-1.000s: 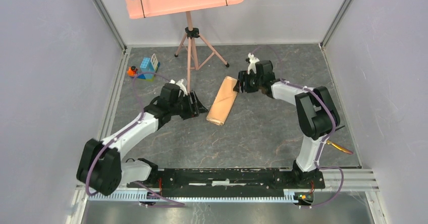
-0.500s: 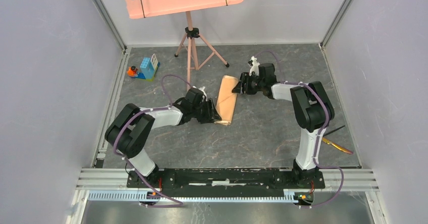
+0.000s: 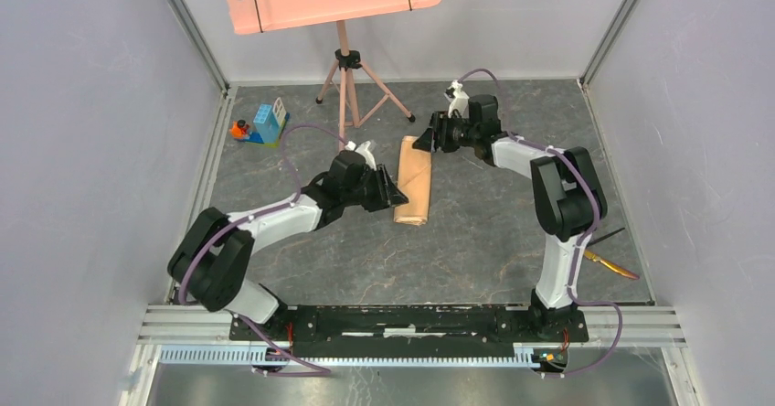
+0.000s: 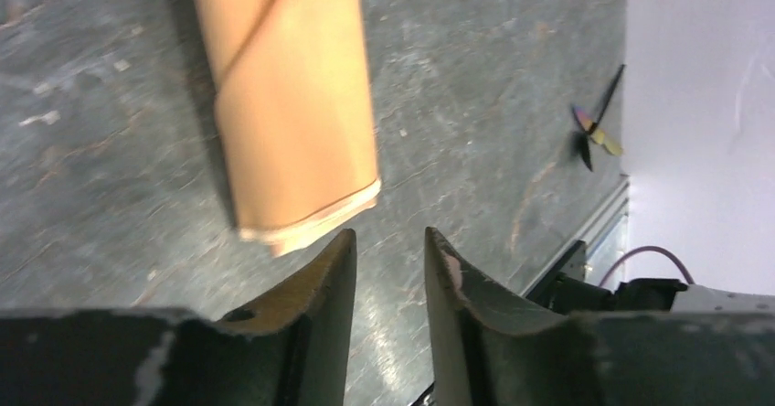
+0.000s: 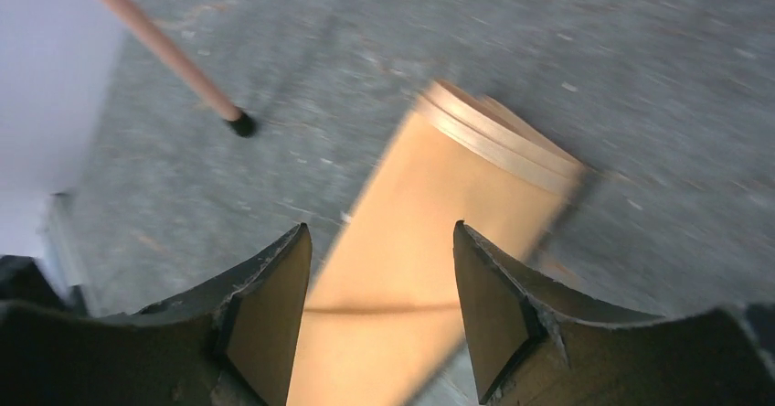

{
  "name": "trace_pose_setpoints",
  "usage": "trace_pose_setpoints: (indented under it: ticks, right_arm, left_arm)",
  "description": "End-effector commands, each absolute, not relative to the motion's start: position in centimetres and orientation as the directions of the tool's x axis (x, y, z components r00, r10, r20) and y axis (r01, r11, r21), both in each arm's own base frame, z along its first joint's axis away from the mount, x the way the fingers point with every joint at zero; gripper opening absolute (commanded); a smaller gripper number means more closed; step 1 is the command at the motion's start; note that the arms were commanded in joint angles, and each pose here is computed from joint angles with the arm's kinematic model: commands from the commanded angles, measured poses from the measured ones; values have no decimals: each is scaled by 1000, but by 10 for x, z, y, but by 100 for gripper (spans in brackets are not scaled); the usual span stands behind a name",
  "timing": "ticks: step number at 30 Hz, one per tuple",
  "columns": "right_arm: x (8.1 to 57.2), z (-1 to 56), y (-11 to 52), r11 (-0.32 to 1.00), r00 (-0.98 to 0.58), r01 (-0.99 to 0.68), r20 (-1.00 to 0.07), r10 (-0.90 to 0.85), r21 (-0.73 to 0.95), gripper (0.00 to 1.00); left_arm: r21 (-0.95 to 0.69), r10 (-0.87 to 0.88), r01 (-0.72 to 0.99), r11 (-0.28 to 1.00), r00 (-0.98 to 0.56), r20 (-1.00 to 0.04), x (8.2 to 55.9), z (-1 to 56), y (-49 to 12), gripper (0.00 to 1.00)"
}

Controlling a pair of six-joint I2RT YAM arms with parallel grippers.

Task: Fold the napkin into a case and place the utensils inside
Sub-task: Smooth out the smaller rectangle-folded napkin at the center of the board, then pick up the spoon from the corner of the board.

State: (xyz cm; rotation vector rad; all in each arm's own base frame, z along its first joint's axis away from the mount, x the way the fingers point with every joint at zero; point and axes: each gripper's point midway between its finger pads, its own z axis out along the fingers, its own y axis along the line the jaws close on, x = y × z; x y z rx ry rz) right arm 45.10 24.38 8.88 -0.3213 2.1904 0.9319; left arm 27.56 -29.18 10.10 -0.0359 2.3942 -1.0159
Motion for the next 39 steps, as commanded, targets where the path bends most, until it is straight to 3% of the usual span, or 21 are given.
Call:
trace_pose_setpoints:
  ticks: [1,5,12,15,18,21,24,27,30,33,35,38,39]
  right_arm:
    - [448,128,298,423,-708,-593,-694,130,685,64]
    - [462,108,310,360,-746,-563,-645,167,744,64]
    - [490,43,320,350,-806,-485,-565,177,801,64]
    - [486,45,323,332,-811,-489,-560,168,807,63]
    - [482,83,318,367,-778,-538,-615,131,759,64]
    - [480,144,302,472,-681,-623,-729,63,623,69]
    - [461,200,274,581,-589,-666,-808,-25,468,73]
    - [443,234,225,731,-493,-643,-853,-168,228,79]
    - [427,258,159,852,-413,-519,-853,-318,-66,82]
    - [403,266,92,835,-357,-392,-773,-524,-386,81]
    - [379,256,62,705,-309,-415,-639,-704,-575,80]
    - [345,240,-2,499,-361,-363,-375,-854,-787,85]
    - [336,235,-18,448,-373,-373,-311,-874,-812,81]
  left_arm:
    - [-790,-218,187,584,-901,-375,279,105,-330,34]
    - [-758,-219,140,637,-910,-351,288,64,-330,28]
    - [-661,-204,75,747,-920,-335,281,6,-306,26]
    - [-652,-183,93,752,-921,-343,278,8,-304,27]
    - [-668,-179,139,731,-906,-384,281,37,-307,36]
    - [-705,-183,202,680,-884,-430,280,83,-312,49]
    - [-739,-171,282,612,-865,-471,272,134,-317,56]
    - [-753,-113,401,522,-842,-527,254,190,-320,60]
    - [-741,-66,497,451,-810,-583,228,242,-312,62]
    - [-722,-79,579,379,-757,-649,199,291,-296,66]
    - [-696,-84,627,350,-719,-690,181,312,-284,67]
    - [-650,-81,661,375,-675,-733,168,317,-268,69]
    - [-642,-75,664,384,-671,-738,166,314,-265,69]
